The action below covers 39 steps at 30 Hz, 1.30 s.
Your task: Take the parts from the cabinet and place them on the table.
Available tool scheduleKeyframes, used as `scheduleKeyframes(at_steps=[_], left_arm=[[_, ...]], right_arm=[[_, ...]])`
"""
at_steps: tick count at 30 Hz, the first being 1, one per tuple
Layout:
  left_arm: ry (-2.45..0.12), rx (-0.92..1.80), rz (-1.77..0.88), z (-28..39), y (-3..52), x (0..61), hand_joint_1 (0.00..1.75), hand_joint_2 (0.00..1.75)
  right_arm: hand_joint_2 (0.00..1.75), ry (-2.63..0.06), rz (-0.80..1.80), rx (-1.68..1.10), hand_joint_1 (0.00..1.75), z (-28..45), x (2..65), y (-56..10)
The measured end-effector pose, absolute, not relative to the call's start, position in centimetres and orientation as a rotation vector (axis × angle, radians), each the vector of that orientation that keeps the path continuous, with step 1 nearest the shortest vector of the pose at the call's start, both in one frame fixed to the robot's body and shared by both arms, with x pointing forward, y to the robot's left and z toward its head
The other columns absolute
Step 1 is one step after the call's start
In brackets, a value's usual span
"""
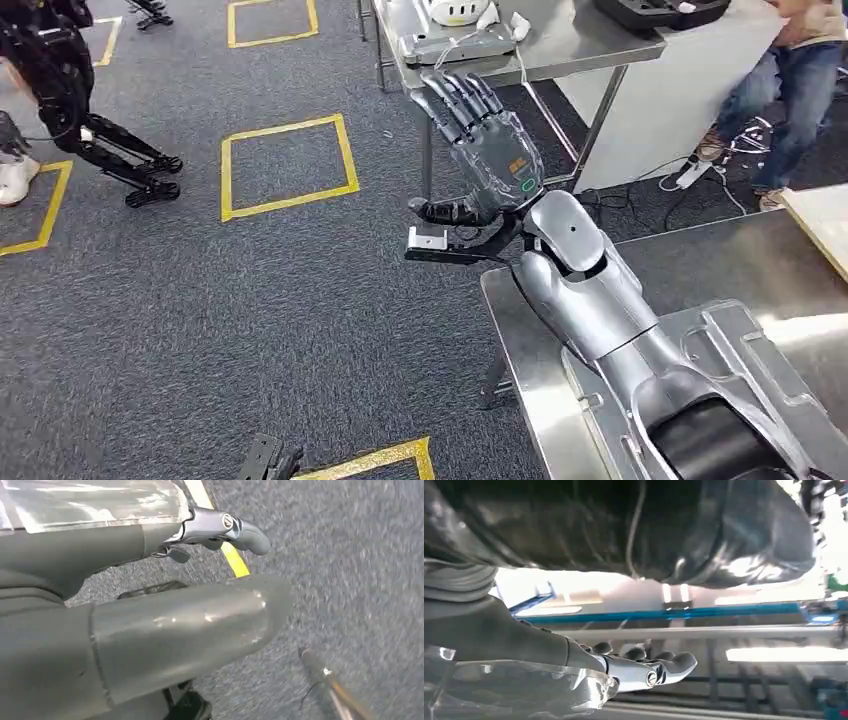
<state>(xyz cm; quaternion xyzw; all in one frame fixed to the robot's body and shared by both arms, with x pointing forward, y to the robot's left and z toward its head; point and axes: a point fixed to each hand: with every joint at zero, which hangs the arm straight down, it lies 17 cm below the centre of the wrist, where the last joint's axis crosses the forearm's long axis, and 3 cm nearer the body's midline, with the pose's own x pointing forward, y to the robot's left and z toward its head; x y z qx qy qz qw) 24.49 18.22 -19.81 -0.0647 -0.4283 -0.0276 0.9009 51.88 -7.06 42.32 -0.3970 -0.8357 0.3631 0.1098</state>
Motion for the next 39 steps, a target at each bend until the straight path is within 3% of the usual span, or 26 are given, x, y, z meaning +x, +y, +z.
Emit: scheduleKeyframes(at_steps=[39], left_arm=[[-0.862, -0.152, -0.071, -19.8, 16.8, 24.5, 0.00, 0.00]], right_arm=[[0.00, -2.401, 1.104, -1.235, 0.00, 41.4, 52.3, -9.0]])
